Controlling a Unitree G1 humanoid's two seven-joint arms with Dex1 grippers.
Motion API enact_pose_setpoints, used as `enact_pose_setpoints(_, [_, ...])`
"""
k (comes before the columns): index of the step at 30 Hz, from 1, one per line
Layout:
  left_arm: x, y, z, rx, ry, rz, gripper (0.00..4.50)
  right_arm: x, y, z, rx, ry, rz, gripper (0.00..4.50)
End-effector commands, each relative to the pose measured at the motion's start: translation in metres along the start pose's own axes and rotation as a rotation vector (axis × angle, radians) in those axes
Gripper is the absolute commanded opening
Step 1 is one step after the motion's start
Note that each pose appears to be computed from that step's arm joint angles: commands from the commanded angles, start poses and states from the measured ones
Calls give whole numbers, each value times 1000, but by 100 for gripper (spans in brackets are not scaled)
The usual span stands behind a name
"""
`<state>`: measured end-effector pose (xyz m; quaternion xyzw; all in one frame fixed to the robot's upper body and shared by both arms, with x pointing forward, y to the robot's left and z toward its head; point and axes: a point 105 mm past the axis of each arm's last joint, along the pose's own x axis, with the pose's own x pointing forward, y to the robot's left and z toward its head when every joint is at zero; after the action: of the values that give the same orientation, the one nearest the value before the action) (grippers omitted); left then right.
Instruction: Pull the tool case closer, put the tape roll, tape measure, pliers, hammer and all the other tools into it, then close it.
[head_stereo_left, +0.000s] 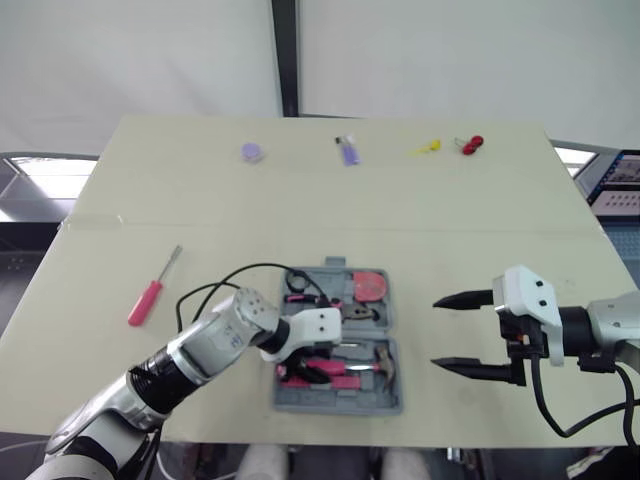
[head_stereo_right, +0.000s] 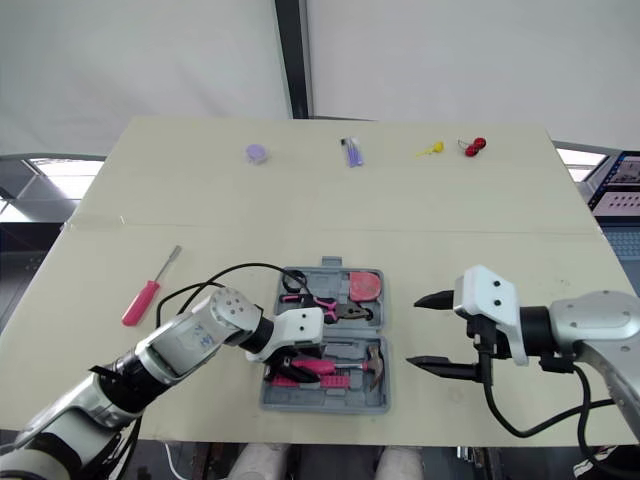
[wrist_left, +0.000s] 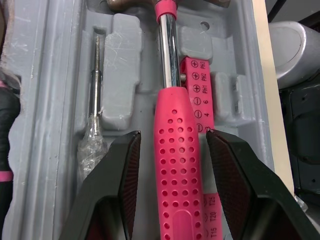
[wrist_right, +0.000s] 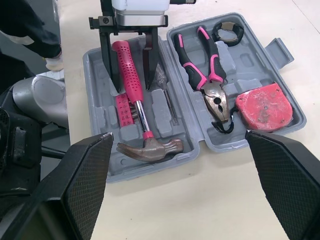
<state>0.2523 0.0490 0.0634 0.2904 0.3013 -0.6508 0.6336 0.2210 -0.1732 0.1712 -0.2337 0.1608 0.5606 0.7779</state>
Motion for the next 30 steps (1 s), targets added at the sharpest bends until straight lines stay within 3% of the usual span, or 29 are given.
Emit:
enact_pose_setpoints(1, [0,-4,3,21,-7,-9,171,1,0,5,-17,-21,-2,450])
enact_pose_setpoints(4, [0,-4,4,23,-9,-8,66,1,1,5,-17,-21,-2,450])
enact_pose_setpoints(13, [-6,-2,11,55,-20,8,66,1,1,5,-17,-21,0,450])
enact_pose_setpoints(22, [-29,8,34,129,47,91,66,2,0,5,-20,-23,1,450])
enact_pose_setpoints(30, [-20,-3,30,123,103,68,66,2,0,5,-22,-22,1,450])
